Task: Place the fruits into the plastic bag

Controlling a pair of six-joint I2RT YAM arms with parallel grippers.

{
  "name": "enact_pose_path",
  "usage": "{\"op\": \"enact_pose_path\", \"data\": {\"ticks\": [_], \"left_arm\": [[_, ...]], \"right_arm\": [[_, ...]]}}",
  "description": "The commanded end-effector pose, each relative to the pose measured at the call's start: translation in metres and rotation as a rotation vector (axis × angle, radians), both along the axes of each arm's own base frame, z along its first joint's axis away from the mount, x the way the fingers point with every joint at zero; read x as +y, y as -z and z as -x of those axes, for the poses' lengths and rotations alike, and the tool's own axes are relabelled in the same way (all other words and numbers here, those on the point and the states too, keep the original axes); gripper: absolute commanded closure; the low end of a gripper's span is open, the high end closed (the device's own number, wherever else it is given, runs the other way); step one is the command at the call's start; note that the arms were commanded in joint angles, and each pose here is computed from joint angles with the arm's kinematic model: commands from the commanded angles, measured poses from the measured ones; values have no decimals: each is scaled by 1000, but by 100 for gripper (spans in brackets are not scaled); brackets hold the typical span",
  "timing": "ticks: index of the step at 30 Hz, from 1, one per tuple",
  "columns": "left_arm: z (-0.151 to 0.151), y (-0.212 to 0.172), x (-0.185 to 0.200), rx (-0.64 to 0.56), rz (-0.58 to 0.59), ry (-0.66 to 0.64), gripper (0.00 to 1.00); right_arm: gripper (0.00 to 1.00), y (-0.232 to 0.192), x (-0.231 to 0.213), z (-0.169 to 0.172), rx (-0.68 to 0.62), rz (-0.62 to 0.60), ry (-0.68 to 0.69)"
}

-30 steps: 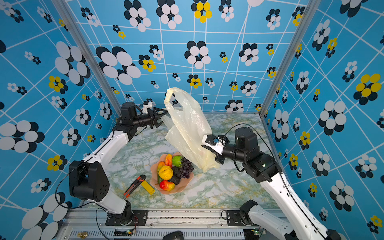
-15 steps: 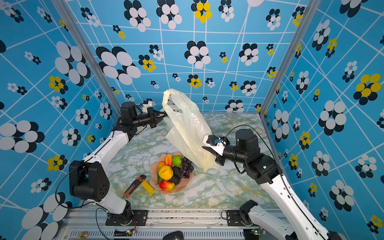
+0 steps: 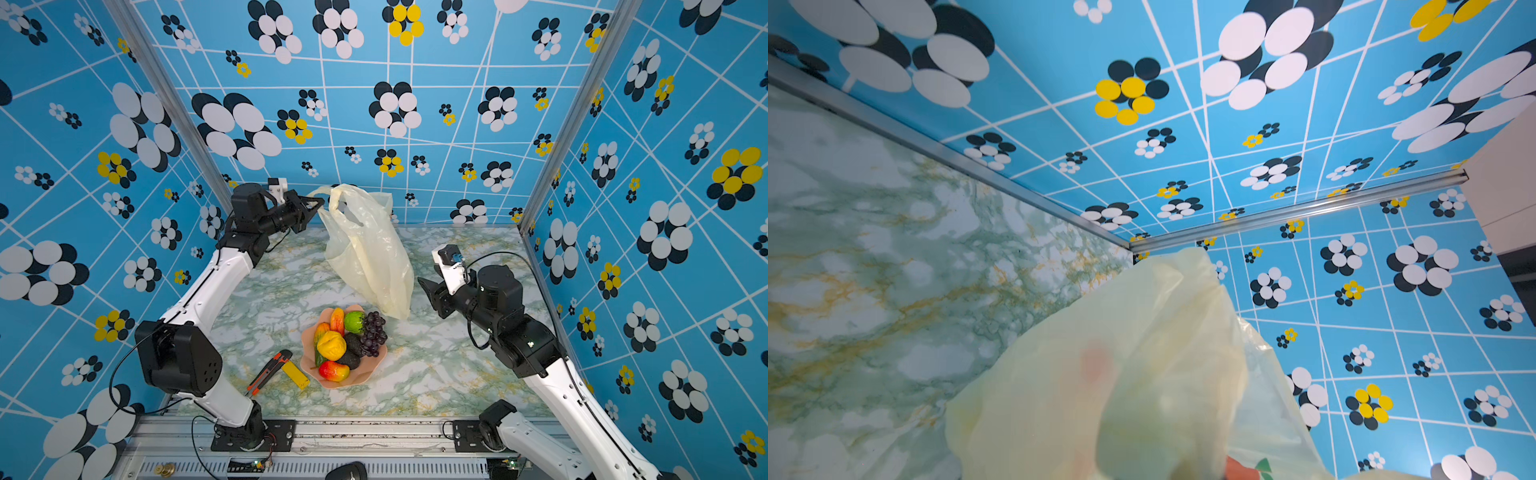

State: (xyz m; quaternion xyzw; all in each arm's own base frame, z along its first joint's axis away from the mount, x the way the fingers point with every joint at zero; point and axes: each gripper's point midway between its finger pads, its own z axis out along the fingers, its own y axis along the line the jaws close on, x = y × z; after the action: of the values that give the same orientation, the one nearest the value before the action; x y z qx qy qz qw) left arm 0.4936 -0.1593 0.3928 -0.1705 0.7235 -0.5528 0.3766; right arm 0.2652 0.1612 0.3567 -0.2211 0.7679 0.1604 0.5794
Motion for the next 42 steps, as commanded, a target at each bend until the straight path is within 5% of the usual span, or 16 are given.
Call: {"op": "enact_pose_path", "data": {"ticks": [1, 6, 12, 16, 22, 30, 42], "left_arm": [[-9, -29, 2, -93, -96, -61, 100], [11, -51, -32, -194, -225, 15, 100], [54, 7, -67, -109, -324, 114, 100], [77, 40, -67, -48, -347, 123, 100], [93, 54, -64, -17, -345, 131, 100], [99, 57, -65, -3, -329, 139, 100], [100, 59, -65, 16, -327, 147, 100]], "right_arm": [[45, -10, -40, -13, 84, -188, 309], [45, -3, -42, -19, 264, -307, 407], [38, 5, -7, -32, 532, -540, 374], [22, 28, 7, -37, 722, -659, 442], [21, 81, 27, -44, 952, -828, 536], [21, 155, 41, -59, 1082, -679, 565], [20, 229, 67, -101, 1195, -730, 449]]}}
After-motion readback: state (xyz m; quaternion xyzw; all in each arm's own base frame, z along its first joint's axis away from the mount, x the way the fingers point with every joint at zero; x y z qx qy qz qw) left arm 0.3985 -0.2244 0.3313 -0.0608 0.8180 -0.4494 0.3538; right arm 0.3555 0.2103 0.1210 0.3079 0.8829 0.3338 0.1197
